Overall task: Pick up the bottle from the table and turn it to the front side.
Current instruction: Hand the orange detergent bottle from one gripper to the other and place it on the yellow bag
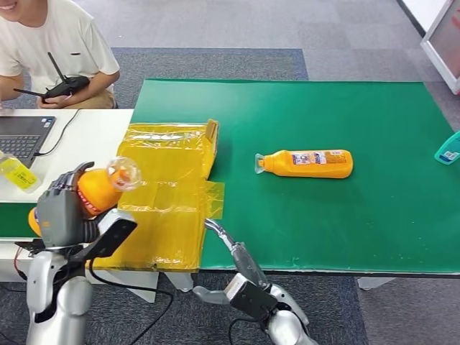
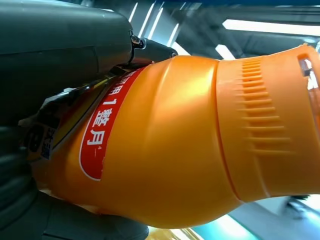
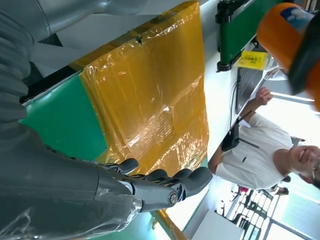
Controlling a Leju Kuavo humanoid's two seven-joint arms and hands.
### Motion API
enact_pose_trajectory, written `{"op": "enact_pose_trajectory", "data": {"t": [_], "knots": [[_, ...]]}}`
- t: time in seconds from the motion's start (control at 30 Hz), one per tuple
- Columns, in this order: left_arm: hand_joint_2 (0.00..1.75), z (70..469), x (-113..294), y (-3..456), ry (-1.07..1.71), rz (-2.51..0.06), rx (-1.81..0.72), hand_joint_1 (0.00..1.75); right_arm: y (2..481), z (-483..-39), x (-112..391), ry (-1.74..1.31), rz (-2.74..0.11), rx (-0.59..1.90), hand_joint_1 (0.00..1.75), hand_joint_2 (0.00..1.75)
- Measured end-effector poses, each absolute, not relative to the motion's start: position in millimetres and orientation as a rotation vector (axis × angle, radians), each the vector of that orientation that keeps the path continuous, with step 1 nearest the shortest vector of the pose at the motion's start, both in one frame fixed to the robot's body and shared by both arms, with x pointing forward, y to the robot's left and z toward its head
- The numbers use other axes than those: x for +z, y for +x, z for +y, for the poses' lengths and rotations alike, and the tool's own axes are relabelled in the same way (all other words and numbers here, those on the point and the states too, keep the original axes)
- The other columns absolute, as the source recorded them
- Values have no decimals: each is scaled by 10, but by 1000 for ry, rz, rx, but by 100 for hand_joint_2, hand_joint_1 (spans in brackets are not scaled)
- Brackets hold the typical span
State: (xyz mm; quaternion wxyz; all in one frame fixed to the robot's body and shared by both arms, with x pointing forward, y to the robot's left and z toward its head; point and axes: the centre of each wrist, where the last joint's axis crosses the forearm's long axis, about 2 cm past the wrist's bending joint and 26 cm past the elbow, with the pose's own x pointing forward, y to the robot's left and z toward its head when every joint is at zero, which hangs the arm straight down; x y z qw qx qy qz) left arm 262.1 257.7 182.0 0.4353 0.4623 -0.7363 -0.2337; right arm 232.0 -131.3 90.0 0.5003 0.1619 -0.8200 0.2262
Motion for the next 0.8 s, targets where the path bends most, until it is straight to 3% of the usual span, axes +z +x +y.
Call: {"op": "enact_pose_trajectory", "data": {"t": [0.1,0.23,0.8], "knots": [[175,2517,1803,2879,1323,-1730,-799,175,2379,-1310,937,408,-1998,559,0,175],[175,2444,1726,3135,1340,-1709,-957,175,2442,-1280,975,430,-2012,574,0,175],[175,2076,1398,3765,1173,-1591,-1235,175,2471,-1038,1123,584,-2091,592,0,175]]}}
